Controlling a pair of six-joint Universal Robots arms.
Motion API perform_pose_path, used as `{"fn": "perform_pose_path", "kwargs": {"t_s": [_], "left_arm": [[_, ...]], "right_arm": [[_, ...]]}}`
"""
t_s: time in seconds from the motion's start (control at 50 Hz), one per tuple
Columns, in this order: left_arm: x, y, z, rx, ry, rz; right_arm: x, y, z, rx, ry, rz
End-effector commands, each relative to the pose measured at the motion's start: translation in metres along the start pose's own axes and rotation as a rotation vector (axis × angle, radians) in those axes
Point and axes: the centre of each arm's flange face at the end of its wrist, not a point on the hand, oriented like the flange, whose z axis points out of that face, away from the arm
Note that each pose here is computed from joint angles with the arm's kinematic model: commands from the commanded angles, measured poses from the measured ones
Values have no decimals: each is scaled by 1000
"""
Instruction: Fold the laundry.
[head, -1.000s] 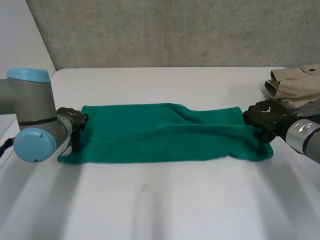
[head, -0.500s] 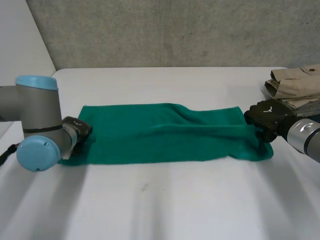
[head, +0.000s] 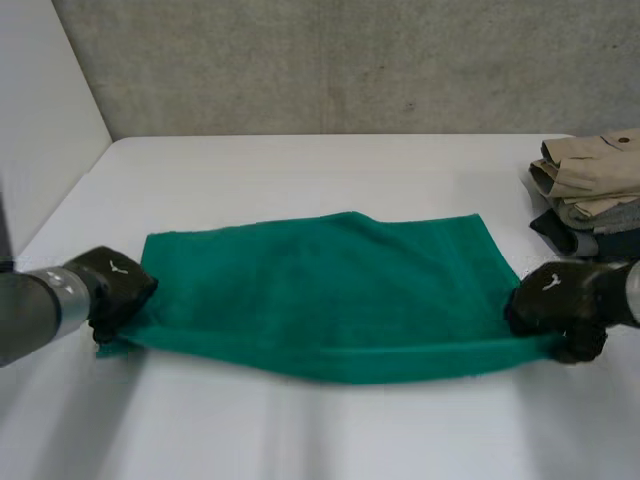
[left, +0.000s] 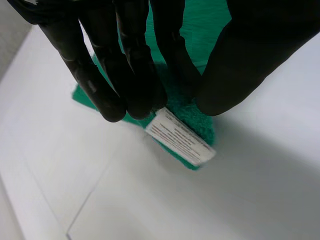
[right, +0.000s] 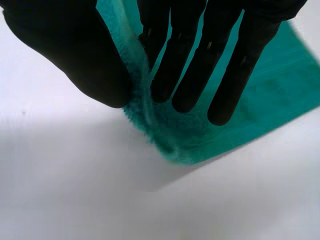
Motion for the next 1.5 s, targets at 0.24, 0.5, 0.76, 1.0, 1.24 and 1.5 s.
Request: {"fn": "perform_pose_path", "kwargs": {"t_s": [0.24,0.5,0.76,1.0,1.24,1.5], "left_arm": [[-128,-171,2,763,-665,-350],[-155,-190,-30,869,-763,-463],[-78,-87,69,470,-516,-362],[-3,2,106,137,-306,-119],[-18,-17,74,150,-272,-127],[-30,-46,75,176,-234,-236]], "right_arm": [[108,-125,11,619,845,-19],[127,-175,-40,1018,1033,90],[79,-100,61,651,677,196],[25,-17,121,281,451,212],[19,-14,111,269,446,217],[15,-11,112,262,444,207]]}}
